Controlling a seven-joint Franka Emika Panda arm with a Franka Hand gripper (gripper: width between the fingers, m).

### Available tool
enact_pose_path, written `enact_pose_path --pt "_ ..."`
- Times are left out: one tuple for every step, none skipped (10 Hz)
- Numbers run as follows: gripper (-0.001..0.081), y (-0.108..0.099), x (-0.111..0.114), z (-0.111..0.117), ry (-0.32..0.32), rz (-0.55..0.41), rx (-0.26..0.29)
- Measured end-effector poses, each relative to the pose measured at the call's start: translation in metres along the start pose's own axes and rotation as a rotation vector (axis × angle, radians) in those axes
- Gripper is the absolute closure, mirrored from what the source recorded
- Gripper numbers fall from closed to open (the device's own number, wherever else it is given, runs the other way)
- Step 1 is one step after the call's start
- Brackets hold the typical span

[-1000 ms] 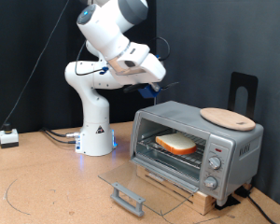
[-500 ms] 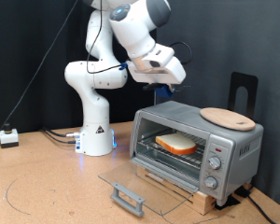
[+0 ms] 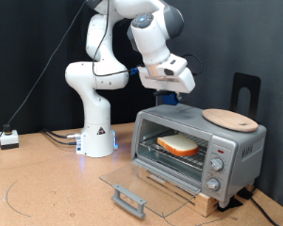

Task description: Make a piece of toast with the oven

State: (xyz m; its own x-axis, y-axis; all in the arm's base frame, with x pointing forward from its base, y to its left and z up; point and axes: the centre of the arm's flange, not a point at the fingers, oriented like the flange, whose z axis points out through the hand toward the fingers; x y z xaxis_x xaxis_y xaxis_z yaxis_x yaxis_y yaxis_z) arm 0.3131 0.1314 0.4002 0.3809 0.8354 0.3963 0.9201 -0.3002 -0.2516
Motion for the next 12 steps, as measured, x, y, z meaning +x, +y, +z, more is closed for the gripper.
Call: enact_pose_path --pt "0.0382 -0.001 -0.001 0.008 0.007 0.011 -0.021" --pt "0.0382 -0.001 -0.001 0.014 0.021 0.021 -0.041" --pt "0.0382 -0.001 -0.002 0.02 0.033 0.03 -0.044" --pt "0.0293 -0.002 -0.001 0.023 0.043 0.038 -0.04" --pt "0.0293 -0.002 0.0 0.026 0.051 0.046 -0.034" --pt "0.0119 -0.002 0.001 0.027 0.063 0.051 -0.03" --pt "0.0119 -0.003 0.002 0.027 0.079 0.057 -0.028" --pt "0.0018 -0.003 0.005 0.025 0.113 0.058 -0.028" --pt "0.0002 -0.003 0.01 0.017 0.164 0.053 -0.02" --pt "-0.0003 -0.004 0.014 0.005 0.222 0.047 -0.008" --pt "-0.0003 -0.005 0.017 -0.011 0.272 0.036 -0.003" --pt "-0.0003 -0.007 0.018 -0.026 0.3 0.025 0.002"
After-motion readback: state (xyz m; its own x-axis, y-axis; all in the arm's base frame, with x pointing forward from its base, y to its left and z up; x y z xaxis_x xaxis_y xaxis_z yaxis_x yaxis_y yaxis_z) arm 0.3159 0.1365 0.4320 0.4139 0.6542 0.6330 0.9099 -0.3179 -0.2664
